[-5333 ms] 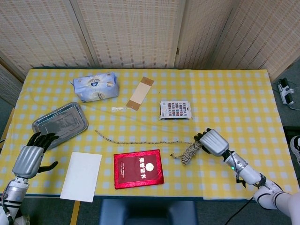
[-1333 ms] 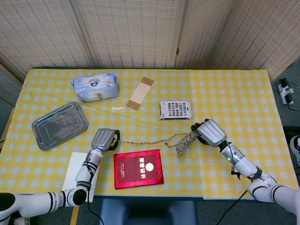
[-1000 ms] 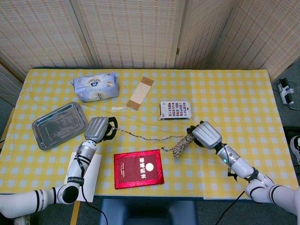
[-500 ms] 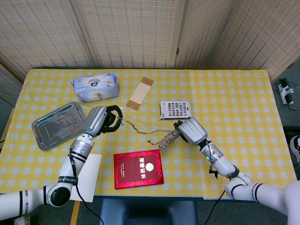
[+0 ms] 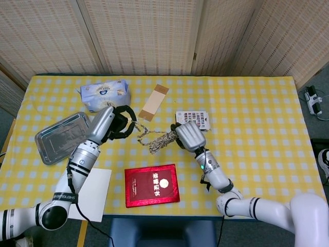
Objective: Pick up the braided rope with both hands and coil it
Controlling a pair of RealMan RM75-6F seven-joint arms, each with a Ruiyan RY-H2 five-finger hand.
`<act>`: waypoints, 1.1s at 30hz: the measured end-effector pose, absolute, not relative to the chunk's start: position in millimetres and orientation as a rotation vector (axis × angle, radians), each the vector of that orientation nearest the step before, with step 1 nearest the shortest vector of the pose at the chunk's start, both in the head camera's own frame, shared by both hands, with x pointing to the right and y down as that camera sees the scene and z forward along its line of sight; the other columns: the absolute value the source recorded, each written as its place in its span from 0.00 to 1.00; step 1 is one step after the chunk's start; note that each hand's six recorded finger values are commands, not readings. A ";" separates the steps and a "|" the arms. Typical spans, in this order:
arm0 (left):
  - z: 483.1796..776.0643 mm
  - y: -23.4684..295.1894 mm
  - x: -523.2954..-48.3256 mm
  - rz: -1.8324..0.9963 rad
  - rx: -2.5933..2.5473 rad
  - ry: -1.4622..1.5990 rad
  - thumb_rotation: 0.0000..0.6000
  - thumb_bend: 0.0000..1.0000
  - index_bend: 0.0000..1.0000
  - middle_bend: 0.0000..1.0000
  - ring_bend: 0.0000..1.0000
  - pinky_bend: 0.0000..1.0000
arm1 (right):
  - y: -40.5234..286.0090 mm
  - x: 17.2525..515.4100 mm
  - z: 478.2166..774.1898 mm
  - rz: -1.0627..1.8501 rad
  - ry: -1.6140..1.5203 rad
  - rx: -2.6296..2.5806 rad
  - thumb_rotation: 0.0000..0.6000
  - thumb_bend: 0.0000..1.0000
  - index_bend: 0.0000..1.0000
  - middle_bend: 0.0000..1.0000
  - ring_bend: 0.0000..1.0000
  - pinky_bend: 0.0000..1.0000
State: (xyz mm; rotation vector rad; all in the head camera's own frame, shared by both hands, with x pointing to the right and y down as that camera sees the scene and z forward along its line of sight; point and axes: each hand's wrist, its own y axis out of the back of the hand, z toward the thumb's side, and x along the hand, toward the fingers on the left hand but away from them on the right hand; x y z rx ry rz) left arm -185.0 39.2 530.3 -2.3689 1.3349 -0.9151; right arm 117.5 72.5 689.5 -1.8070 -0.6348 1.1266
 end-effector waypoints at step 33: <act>529.5 64.8 -141.0 -0.811 -2.627 1.315 1.00 0.54 0.62 0.97 0.89 0.91 | 43.6 37.5 686.1 1.131 -1.228 -2.175 1.00 0.64 0.84 0.69 0.79 0.69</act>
